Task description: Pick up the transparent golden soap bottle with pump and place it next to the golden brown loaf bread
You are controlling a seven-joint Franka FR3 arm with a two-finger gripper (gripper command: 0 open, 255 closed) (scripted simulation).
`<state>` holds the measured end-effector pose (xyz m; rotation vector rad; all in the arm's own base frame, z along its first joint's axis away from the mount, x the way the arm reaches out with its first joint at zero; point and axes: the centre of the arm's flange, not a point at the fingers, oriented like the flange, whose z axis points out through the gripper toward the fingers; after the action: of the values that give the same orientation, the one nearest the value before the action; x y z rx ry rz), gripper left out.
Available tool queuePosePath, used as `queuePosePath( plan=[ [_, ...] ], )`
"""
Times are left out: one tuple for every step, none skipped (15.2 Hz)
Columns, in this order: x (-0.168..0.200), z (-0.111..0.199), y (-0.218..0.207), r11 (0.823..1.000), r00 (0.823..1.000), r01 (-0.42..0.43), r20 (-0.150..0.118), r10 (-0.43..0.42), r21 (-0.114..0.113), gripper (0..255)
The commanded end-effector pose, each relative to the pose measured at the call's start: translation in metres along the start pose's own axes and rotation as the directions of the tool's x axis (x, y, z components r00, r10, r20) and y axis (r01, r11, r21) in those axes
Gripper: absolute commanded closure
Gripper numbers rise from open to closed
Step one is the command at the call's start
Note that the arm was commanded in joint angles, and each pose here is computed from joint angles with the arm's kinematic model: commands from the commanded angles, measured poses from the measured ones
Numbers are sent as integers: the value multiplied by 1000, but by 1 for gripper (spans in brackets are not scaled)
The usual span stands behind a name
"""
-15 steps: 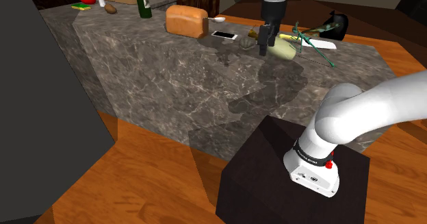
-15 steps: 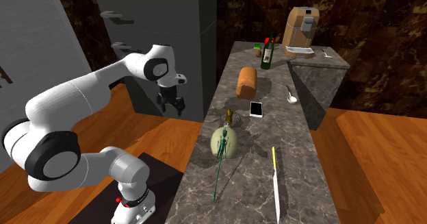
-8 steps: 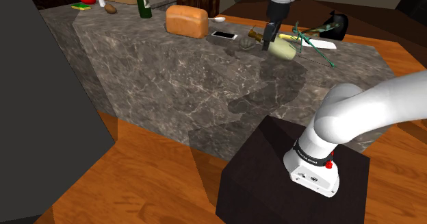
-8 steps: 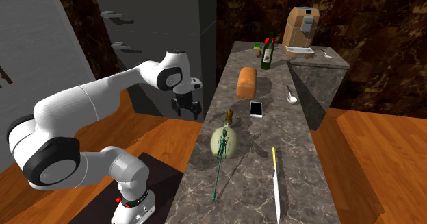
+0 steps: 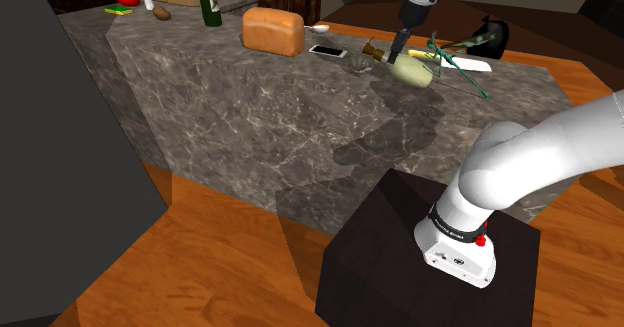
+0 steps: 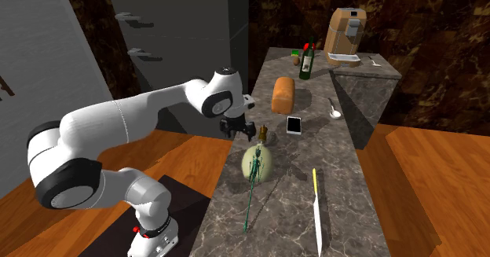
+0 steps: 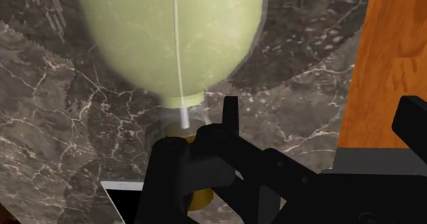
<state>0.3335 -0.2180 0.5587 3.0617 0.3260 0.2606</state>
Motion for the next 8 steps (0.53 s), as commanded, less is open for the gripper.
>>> queuePosePath(
  plan=[
    [-1,6,23,1000,999,17,-38,-17,-8,0],
    [-1,8,35,1000,998,24,-56,-24,-10,0],
    [-1,10,47,999,997,31,-73,-32,-14,0],
    [0,13,60,999,995,38,-91,-40,-17,0],
    [0,15,72,999,993,45,-109,-47,-20,0],
    [0,17,84,998,991,52,-125,-55,-23,0],
    [1,22,84,998,991,52,-125,-55,-23,0],
    [2,28,84,998,991,52,-125,-55,-23,0]
  ],
)
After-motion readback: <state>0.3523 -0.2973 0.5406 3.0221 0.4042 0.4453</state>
